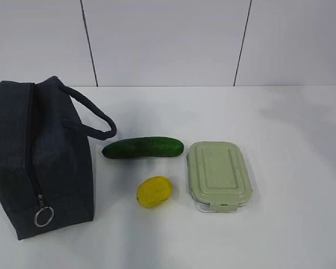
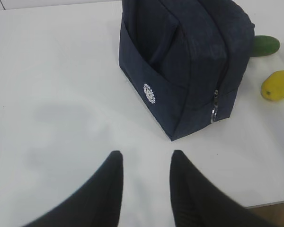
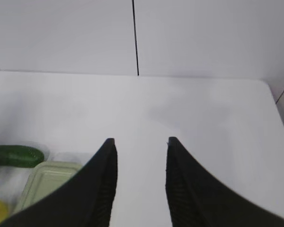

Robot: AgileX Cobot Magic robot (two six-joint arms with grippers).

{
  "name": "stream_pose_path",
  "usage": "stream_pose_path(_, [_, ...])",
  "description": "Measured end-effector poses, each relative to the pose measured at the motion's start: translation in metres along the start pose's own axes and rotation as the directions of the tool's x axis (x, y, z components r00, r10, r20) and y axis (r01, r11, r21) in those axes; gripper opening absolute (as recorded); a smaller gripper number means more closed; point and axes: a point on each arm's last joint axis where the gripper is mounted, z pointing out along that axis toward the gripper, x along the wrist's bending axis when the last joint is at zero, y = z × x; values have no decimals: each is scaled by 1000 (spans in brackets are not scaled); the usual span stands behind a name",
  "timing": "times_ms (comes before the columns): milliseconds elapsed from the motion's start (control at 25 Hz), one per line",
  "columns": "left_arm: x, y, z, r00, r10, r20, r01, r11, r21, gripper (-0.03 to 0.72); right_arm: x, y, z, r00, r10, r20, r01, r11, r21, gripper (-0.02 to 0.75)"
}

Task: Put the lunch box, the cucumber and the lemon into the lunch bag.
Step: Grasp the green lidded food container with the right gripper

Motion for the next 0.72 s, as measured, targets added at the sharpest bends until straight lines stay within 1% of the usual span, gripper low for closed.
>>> stream_pose_path(200, [0, 0, 0, 1000, 0, 0, 0, 1000, 0, 242, 4, 10, 18, 998, 47, -37, -41, 989, 143, 274])
stream_pose_path(360, [0, 0, 0, 1000, 0, 0, 0, 1000, 0, 242, 8, 9, 41, 994, 72, -77, -48, 958, 282, 274])
stream_pose_path(520, [0, 0, 0, 1000, 0, 0, 0, 1000, 0, 242, 16, 1, 67, 982, 101, -159, -32, 920, 391, 274])
stream_pose_path(720, [0, 0, 0, 1000, 0, 0, 0, 1000, 0, 243, 24, -13, 102, 957, 126, -260, 21, 868, 495, 275])
